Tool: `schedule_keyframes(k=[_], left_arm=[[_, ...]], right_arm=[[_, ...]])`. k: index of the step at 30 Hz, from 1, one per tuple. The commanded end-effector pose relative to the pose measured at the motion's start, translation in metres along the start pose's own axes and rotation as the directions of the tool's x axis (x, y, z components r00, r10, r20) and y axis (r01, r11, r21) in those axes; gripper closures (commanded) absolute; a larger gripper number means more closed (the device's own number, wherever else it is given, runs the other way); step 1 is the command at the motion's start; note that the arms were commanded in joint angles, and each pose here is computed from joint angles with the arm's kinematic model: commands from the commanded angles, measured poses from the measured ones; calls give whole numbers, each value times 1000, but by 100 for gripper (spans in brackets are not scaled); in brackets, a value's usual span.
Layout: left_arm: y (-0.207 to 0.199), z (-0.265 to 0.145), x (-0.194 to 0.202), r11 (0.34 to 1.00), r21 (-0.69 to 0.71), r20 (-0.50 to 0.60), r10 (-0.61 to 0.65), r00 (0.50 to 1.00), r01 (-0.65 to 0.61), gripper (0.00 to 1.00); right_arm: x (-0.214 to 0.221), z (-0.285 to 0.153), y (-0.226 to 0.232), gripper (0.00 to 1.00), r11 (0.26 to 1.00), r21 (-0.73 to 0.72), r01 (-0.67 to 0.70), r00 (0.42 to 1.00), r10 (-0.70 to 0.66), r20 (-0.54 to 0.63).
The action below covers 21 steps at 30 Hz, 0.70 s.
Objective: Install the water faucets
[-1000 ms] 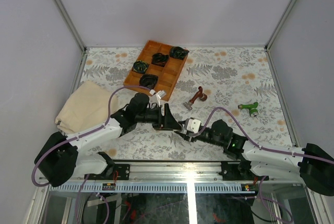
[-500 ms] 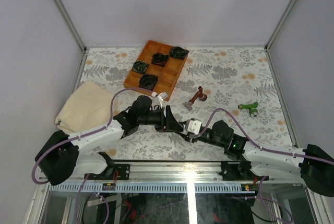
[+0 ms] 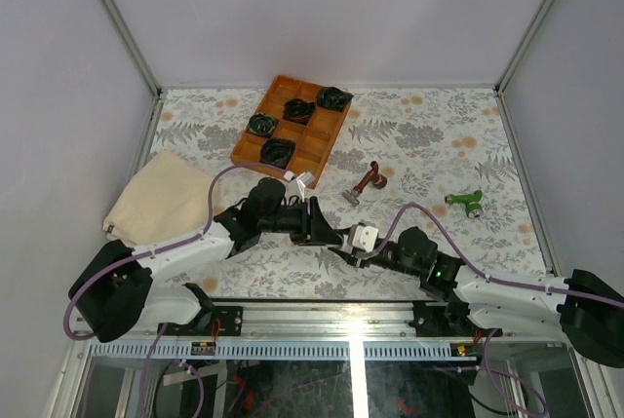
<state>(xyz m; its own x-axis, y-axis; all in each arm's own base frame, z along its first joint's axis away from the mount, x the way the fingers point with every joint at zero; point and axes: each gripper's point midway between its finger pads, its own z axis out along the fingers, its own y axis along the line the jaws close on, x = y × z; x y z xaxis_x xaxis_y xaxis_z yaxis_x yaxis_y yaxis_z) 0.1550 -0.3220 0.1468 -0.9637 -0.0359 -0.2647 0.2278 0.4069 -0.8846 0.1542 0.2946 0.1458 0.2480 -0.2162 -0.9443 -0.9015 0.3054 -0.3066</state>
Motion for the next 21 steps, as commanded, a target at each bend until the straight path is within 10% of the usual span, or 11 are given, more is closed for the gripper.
schedule_keyframes(k=[1, 7, 11, 16, 21], left_arm=[[-19, 1, -8, 995, 64, 9, 77, 997, -77, 92], [12, -20, -43, 999, -42, 171, 12, 985, -5, 100], [31, -47, -64, 997, -68, 271, -22, 962, 41, 100], [27, -54, -68, 996, -91, 266, 28, 964, -4, 100], [22, -58, -65, 997, -69, 276, 43, 960, -25, 100]], right_arm=[[-35, 0, -17, 55, 997, 80, -23, 991, 12, 133], [-23, -24, -80, 24, 829, 466, -309, 950, 295, 106], [28, -75, -131, 10, 555, 767, -323, 847, 530, -27], [103, -179, -186, 10, 51, 956, -289, 594, 793, 137], [143, -246, -213, 8, -221, 936, -274, 430, 842, 325]])
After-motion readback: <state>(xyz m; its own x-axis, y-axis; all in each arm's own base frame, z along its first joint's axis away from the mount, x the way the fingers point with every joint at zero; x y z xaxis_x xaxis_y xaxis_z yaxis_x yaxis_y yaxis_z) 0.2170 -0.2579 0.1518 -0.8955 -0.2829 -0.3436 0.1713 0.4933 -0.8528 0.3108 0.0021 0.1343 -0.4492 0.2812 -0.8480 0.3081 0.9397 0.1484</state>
